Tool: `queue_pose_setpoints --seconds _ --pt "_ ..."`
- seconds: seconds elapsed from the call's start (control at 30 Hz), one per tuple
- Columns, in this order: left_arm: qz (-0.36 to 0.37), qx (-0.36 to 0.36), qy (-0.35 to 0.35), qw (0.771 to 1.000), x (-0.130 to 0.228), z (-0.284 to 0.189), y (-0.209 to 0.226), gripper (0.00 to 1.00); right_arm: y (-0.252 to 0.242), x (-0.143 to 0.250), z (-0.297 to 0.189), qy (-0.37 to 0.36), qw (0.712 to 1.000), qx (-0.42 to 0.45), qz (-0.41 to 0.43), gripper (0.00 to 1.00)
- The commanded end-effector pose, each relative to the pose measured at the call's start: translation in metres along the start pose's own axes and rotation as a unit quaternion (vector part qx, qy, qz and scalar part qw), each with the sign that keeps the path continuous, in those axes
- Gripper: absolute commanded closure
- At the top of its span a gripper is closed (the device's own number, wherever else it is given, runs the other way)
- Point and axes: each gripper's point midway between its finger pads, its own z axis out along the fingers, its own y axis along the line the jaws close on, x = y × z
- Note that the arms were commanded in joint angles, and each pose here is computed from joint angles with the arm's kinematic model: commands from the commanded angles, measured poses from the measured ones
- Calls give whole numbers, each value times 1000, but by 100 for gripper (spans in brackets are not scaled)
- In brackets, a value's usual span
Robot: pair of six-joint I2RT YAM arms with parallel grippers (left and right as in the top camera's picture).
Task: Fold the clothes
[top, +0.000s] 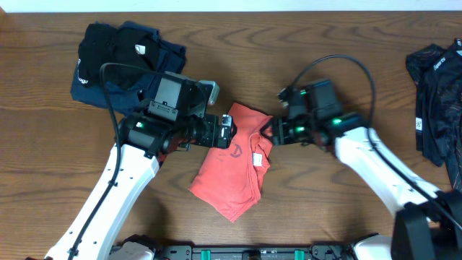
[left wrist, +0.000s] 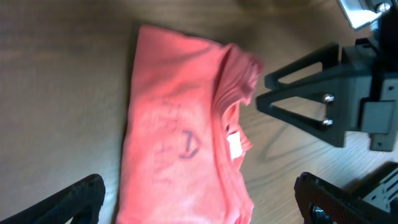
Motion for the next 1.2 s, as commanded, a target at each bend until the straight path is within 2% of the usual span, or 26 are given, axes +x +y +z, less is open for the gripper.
queue_pose_setpoints --seconds 0.0,0.07,0.1,0.17,0.2,0.33,0.53,0.57,0.6,0.63,0.67,0.73,0.8,0.83,0.87,0.9,0.97,1.03,1.1,1.17 --pt "13 -12 19 1000 6 4 7 1 -13 0 18 -5 997 59 51 48" --pt "10 -23 27 999 10 4 11 1 -22 2 24 -5 994 79 77 51" --pt "9 -28 29 999 12 4 13 2 -24 4 25 -1 993 81 84 58" --pt "8 -36 34 999 14 4 16 1 -32 7 23 5 991 94 97 92" --pt "8 -39 36 999 16 4 17 1 -41 6 20 2 988 112 104 99" --pt "11 -40 40 998 17 4 18 1 -75 -1 -7 -25 977 175 116 99" --pt "9 -41 45 998 21 7 20 2 -91 -11 -30 -35 982 168 78 99" --pt "9 -43 48 998 23 8 21 2 -91 -10 -30 -31 983 168 74 96" --pt "8 -47 51 998 26 9 24 2 -93 -7 -30 -25 982 173 68 84" --pt "6 -49 54 997 28 10 25 2 -96 -6 -32 -21 981 182 62 64" --pt "5 -50 58 997 31 12 26 2 -103 -2 -35 -17 977 200 66 54" --pt "2 -50 68 996 37 14 28 2 -108 1 -38 -13 975 208 73 52" --pt "-2 -52 78 996 44 17 31 2 -111 5 -41 -5 975 207 83 55" --pt "-3 -53 82 995 47 18 32 2 -108 8 -41 1 977 197 84 60" --pt "-4 -52 86 995 50 20 32 2 -101 10 -40 7 981 177 79 72" --pt "-5 -53 89 995 53 21 33 2 -87 11 -38 16 989 136 62 76" --pt "-5 -53 90 995 55 25 35 2 -47 11 -33 27 999 22 -1 76" --pt "-3 -52 86 995 55 31 37 2 -8 13 -33 29 994 -83 -57 82" --pt "-3 -51 84 995 54 37 39 2 0 13 -32 29 993 -98 -63 88" --pt "-4 -52 88 995 57 44 43 2 -6 9 -29 24 996 -71 -49 96"
